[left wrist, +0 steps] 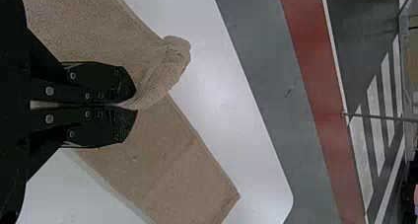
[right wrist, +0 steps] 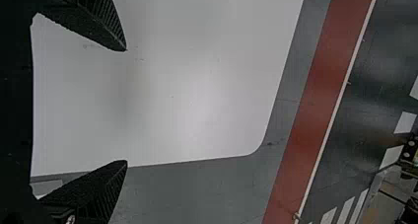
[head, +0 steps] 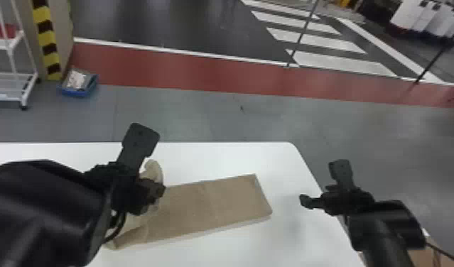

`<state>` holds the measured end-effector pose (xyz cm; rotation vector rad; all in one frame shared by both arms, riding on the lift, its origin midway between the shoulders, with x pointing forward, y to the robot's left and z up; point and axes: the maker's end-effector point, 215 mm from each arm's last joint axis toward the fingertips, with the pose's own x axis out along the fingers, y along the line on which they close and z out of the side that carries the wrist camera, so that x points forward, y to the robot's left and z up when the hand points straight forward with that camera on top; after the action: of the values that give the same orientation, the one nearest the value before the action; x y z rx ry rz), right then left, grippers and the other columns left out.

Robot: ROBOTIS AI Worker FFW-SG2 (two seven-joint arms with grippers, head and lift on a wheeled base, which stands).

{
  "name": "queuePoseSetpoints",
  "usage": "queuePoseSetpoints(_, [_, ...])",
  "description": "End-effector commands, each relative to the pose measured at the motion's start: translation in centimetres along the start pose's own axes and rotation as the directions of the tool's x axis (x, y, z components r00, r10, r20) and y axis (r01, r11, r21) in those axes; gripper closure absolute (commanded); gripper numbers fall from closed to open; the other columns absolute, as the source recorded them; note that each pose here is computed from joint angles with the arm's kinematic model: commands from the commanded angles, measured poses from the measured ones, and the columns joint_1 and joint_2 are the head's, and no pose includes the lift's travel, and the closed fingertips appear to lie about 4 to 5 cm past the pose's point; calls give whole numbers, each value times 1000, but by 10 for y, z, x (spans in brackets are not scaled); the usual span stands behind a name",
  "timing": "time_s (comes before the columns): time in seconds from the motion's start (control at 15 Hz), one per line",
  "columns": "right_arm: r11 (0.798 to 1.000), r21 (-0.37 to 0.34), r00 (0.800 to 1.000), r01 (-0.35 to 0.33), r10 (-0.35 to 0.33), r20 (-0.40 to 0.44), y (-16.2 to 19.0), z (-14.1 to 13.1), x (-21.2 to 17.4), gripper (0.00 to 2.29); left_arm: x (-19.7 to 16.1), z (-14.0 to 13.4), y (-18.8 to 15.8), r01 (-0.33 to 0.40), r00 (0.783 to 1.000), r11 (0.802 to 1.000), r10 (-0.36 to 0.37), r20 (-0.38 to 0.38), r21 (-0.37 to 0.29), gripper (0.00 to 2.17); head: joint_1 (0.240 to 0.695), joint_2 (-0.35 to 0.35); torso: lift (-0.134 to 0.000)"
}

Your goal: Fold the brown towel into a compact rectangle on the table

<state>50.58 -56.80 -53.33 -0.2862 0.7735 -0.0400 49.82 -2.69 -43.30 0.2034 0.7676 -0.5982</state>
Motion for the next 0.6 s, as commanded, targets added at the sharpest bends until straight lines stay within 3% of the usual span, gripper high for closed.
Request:
queuePoseSetpoints(0.0, [1000, -2, 1000, 0, 0, 3, 0, 1, 0, 63, 15, 17, -21, 31, 999, 998, -32, 29, 48, 2142, 695, -350, 0])
queuePoseSetpoints(0.13, [1000, -3, 1000, 1, -1, 2, -1, 1, 0, 63, 27, 22, -35, 35, 998, 995, -40, 49, 93, 2142, 695, -350, 0])
queuePoseSetpoints(0.2, [1000, -3, 1000, 1, -1, 2, -1, 1, 0, 63, 36, 18, -36, 22, 999, 993, -27, 43, 115, 2030, 695, -350, 0])
queuePoseSetpoints(0.27, [1000, -2, 1000, 0, 0, 3, 0, 1, 0, 63, 44, 15, -36, 21, 998, 992, -27, 49, 121, 1757, 695, -350, 0])
queuePoseSetpoints(0.33, [1000, -3, 1000, 1, -1, 1, -1, 0, 0, 63, 51, 8, -46, 41, 998, 991, -48, 49, 127, 1322, 695, -350, 0])
queuePoseSetpoints(0.4, [1000, -1, 1000, -1, 1, 1, 0, 0, 0, 63, 56, -3, -58, 61, 998, 988, -65, 27, 142, 502, 695, -350, 0])
queuePoseSetpoints(0.47, [1000, -3, 1000, -1, 1, 1, 1, 0, 0, 63, 58, -9, -69, 73, 997, 984, -77, 14, 164, -2, 695, -350, 0])
queuePoseSetpoints(0.53, [1000, -3, 1000, -1, 1, 2, 1, 1, 0, 63, 60, -9, -74, 77, 996, 981, -82, 20, 176, -2, 695, -350, 0])
